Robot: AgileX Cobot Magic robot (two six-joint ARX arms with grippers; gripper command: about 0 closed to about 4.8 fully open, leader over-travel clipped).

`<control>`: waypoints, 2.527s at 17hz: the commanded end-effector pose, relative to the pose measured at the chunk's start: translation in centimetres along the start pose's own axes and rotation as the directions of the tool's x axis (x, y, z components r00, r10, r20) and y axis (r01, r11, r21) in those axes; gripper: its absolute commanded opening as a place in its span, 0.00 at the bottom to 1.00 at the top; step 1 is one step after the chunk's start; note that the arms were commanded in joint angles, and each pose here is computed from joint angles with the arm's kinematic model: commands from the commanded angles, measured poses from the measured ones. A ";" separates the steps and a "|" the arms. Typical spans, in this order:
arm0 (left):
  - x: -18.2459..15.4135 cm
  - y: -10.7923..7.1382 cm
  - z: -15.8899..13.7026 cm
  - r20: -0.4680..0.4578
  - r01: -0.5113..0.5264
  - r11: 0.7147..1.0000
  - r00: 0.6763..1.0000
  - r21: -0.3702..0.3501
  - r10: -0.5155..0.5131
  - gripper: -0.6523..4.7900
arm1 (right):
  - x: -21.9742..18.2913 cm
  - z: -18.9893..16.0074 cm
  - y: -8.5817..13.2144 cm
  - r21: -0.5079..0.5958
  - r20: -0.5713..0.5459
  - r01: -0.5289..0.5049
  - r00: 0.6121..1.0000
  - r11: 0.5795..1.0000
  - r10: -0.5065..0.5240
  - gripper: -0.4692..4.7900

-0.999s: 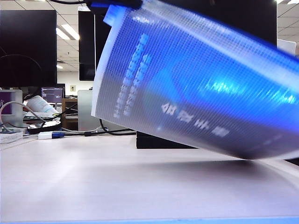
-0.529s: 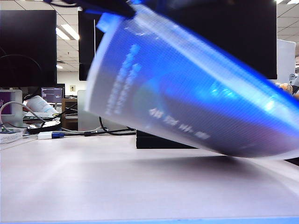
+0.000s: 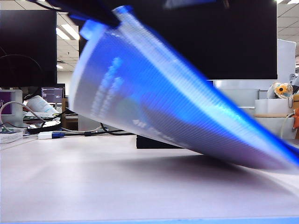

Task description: Pick up the transparent plastic file bag with a blue zipper and close its zipper.

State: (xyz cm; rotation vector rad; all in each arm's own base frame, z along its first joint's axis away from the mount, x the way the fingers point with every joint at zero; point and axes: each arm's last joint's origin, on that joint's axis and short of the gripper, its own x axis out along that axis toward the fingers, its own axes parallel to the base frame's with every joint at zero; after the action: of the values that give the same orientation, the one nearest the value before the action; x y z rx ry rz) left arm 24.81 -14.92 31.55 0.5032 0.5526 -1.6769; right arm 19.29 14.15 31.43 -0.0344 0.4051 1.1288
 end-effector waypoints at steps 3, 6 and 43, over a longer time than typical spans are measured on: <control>-0.2 -1.3 -0.4 -0.060 0.077 0.997 0.995 0.022 -0.075 0.11 | -0.2 -0.8 0.5 0.011 -0.072 -0.123 0.990 0.992 0.123 0.44; -0.3 -1.8 -0.5 -0.073 0.114 0.993 0.991 0.018 -0.112 0.11 | -0.2 -1.2 0.7 0.016 -0.104 -0.184 0.977 0.983 0.185 0.43; -1.2 0.5 0.7 0.097 -0.079 0.990 0.993 0.113 0.068 0.11 | 1.0 -2.0 -0.7 -0.048 -0.179 0.026 0.983 0.999 -0.034 0.09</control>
State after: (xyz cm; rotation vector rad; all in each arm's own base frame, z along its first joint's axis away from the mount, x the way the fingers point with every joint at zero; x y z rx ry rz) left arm 25.50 -14.58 32.64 0.5314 0.3810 -1.6550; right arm 19.69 14.44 29.13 -0.1539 0.5263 1.1598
